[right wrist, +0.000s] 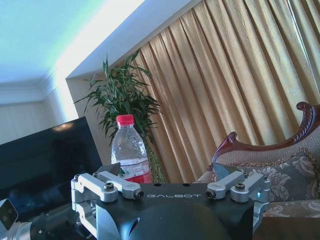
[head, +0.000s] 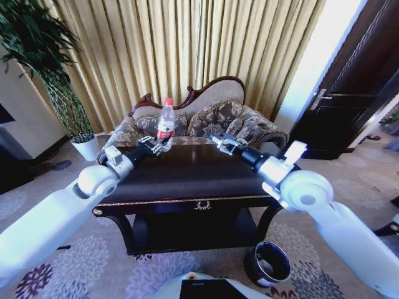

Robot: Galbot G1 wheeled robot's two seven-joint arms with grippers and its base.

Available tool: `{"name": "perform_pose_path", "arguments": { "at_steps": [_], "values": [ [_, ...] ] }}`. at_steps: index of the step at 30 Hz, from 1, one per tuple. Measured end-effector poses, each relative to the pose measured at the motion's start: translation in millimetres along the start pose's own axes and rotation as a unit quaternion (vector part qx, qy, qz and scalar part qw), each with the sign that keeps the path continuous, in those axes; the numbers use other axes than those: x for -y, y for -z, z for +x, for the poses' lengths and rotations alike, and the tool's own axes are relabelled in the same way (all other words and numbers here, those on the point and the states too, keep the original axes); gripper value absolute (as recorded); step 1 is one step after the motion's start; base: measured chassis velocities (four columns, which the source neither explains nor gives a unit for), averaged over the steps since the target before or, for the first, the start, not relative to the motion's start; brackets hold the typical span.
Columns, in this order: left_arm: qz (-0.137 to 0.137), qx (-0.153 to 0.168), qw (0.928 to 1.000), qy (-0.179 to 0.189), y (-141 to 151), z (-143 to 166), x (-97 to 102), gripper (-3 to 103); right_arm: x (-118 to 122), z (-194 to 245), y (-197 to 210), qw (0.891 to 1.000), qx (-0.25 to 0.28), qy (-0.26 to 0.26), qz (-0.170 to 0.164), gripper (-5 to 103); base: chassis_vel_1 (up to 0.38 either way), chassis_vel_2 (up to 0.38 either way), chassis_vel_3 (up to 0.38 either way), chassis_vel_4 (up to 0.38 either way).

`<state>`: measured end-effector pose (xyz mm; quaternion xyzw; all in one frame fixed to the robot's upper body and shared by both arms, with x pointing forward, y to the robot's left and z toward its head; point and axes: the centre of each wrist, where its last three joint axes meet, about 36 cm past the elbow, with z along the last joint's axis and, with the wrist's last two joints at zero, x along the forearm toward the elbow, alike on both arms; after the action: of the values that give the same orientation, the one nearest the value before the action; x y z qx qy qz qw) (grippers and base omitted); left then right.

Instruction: Move to the front of the table and place the trash on the table into the trash bin.

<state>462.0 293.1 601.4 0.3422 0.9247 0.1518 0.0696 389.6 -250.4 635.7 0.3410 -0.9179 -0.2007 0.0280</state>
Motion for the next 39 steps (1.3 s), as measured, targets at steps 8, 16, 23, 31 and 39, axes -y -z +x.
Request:
{"name": "perform_pose_path", "arguments": {
  "at_steps": [8, 16, 23, 31, 39],
  "values": [
    [-0.001, -0.015, 0.9997, -0.018, 17, -7, 3.8, 27, 8, -21, -11, 1.0, -0.007, -0.004, 0.003, 100, 0.0, 0.0, 0.0, 0.0],
    [0.014, -0.025, 0.9988, -0.04, 25, -16, 24.6, 27, 9, -37, -12, 1.0, -0.004, 0.002, 0.006, 100, 0.0, 0.0, 0.0, 0.0],
    [0.024, -0.033, 0.997, -0.065, 29, -41, 40.2, 27, 2, -42, -12, 1.0, -0.002, 0.017, 0.004, 100, 0.0, 0.0, 0.0, 0.0],
    [0.027, -0.037, 0.9961, -0.075, 36, -60, 52.0, 27, 1, -45, -15, 1.0, -0.007, 0.02, 0.006, 100, 0.0, 0.0, 0.0, 0.0],
    [0.025, -0.037, 0.9956, -0.082, 47, -62, 58.0, 27, 6, -49, -16, 1.0, -0.006, 0.012, 0.011, 100, 0.0, 0.0, 0.0, 0.0]
  ]
}}
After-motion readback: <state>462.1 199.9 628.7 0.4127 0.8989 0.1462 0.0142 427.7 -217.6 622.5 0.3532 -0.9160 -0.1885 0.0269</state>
